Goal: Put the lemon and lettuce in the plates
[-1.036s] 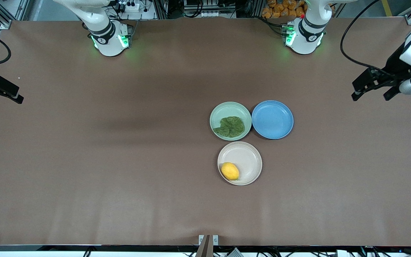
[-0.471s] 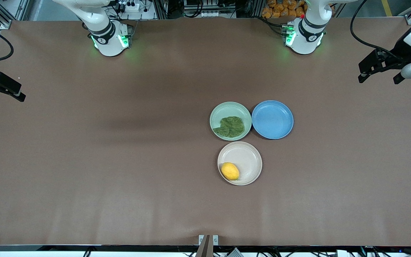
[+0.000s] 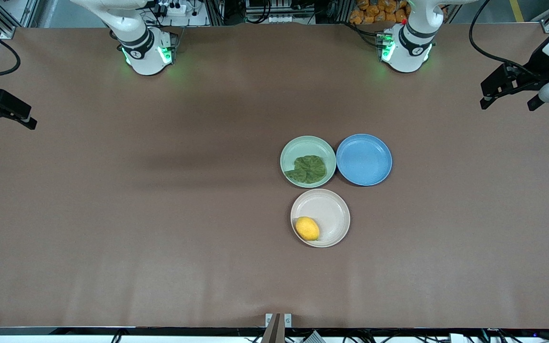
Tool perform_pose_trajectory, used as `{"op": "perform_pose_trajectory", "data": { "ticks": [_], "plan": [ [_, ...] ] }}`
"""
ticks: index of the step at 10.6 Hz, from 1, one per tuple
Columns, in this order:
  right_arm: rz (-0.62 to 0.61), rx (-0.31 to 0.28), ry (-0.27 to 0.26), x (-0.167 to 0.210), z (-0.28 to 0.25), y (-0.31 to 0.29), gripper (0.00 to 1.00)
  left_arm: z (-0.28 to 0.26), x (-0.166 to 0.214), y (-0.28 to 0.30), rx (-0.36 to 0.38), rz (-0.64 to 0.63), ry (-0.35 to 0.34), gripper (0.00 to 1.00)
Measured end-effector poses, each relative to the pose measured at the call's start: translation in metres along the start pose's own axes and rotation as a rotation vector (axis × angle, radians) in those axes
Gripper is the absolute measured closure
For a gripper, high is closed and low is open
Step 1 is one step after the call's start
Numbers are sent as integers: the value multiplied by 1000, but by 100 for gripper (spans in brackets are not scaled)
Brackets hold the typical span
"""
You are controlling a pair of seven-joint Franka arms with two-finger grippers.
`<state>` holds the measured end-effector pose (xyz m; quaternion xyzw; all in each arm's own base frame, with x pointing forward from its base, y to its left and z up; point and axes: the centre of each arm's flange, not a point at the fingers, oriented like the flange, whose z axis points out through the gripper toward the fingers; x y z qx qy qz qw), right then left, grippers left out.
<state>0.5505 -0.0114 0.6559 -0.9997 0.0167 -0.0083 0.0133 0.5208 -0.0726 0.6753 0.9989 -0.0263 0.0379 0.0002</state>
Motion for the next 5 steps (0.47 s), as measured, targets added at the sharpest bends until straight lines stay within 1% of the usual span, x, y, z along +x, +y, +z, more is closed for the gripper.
{"op": "perform_pose_trajectory", "data": {
  "ticks": [5],
  "plan": [
    [-3, -5, -43, -5, 3, -1, 0, 1, -1, -2, 1, -4, -9, 0]
  ]
}}
